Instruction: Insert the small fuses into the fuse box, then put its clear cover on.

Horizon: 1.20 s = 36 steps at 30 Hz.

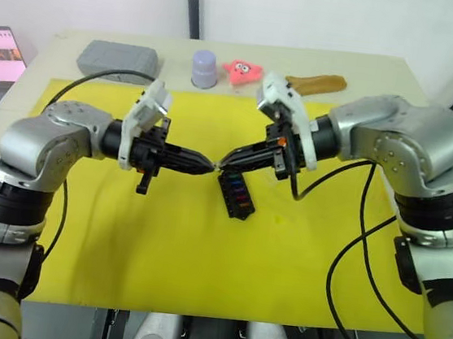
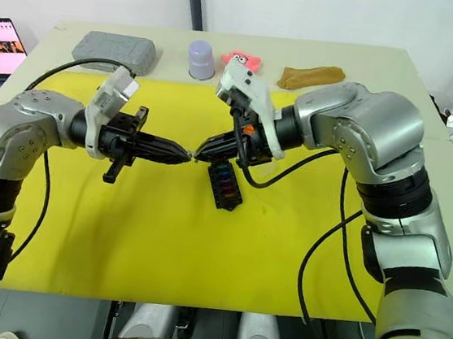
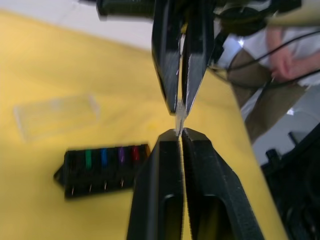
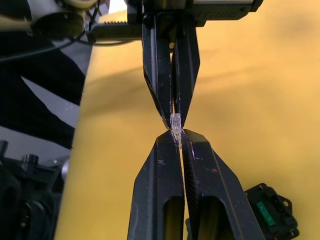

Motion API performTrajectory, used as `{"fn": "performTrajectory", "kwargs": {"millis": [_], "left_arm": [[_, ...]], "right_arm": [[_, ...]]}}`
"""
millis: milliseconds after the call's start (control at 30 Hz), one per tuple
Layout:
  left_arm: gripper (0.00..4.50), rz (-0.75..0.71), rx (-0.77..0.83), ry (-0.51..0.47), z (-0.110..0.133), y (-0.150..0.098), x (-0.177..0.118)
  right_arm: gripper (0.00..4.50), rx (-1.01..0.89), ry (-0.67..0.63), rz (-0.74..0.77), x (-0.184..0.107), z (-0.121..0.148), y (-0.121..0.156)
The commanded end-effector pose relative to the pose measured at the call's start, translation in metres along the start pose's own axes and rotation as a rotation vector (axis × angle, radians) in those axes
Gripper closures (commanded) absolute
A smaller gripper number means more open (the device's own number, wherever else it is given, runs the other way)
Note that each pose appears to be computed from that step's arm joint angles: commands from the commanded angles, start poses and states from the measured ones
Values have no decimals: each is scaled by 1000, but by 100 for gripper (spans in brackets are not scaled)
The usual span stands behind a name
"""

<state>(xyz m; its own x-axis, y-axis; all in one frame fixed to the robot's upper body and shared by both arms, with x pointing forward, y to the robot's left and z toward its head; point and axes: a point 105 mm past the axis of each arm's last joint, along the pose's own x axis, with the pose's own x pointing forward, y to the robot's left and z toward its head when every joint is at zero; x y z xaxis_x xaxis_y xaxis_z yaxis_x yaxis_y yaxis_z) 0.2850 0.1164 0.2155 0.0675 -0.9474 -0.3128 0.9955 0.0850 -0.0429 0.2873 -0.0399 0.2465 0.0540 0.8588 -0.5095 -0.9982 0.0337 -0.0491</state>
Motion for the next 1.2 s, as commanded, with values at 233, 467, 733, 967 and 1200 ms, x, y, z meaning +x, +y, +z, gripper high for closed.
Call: {"fn": "performTrajectory", "kwargs": {"millis": [233,467,733,967,1200], "left_arm": [[6,166,108,256,-50,18,-12],[6,228,131,203,-61,26,15],[6,250,132,143,-61,25,32],[6,280,145,159,-68,32,37],[6,277,146,164,-71,31,39]], "right_arm": [[450,-434,254,-105,8,-3,-50],[450,-513,383,-53,21,-21,-78],[450,-503,423,16,18,-33,-79],[450,-483,376,45,22,-27,-74],[450,-469,374,58,25,-28,-73]]}}
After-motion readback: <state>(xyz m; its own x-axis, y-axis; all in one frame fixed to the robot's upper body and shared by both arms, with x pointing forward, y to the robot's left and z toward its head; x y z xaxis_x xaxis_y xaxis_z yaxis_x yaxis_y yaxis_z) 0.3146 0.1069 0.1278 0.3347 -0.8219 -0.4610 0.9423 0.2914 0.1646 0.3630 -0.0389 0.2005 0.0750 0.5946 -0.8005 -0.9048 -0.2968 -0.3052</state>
